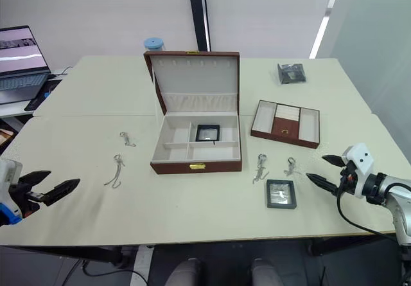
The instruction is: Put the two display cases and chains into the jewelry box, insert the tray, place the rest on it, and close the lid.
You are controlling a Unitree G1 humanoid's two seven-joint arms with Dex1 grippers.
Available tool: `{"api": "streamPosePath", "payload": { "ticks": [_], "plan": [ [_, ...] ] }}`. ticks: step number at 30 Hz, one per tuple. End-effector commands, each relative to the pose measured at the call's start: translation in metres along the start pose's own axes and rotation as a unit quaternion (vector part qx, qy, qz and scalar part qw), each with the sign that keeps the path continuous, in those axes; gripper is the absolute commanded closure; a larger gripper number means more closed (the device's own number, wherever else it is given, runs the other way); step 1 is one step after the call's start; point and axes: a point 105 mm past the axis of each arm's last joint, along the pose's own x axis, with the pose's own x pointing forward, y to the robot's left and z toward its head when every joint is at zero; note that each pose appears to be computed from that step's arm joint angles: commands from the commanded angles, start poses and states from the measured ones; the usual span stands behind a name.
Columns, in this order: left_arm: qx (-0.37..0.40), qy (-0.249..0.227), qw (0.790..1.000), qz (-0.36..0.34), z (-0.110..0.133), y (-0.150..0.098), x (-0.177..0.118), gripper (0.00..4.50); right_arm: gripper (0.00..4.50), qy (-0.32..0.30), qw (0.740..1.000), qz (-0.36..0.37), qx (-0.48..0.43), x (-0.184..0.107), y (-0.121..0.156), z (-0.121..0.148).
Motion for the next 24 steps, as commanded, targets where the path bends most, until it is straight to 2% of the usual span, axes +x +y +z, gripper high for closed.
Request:
{"api": "streamPosePath", "payload": {
  "ticks": [1,8,13,18,24],
  "plan": [
    [-0.001,-0.033,0.999,0.012,0.010,-0.009,0.005,0.02,0.00,-0.046,0.998,0.037,-0.026,0.005,0.016,0.027],
    [-0.036,-0.086,0.995,0.039,0.007,-0.037,0.030,0.02,0.00,-0.121,0.978,0.159,-0.054,0.038,0.085,0.062],
    [-0.058,-0.108,0.990,0.073,0.000,-0.049,0.049,0.02,0.00,-0.157,0.961,0.212,-0.087,0.054,0.124,0.076],
    [-0.086,-0.107,0.982,0.133,-0.017,-0.047,0.065,0.02,0.00,-0.160,0.954,0.233,-0.101,0.063,0.137,0.075],
    [-0.114,-0.113,0.973,0.163,-0.022,-0.055,0.087,0.02,0.00,-0.153,0.952,0.243,-0.102,0.069,0.143,0.076]
  ]
}}
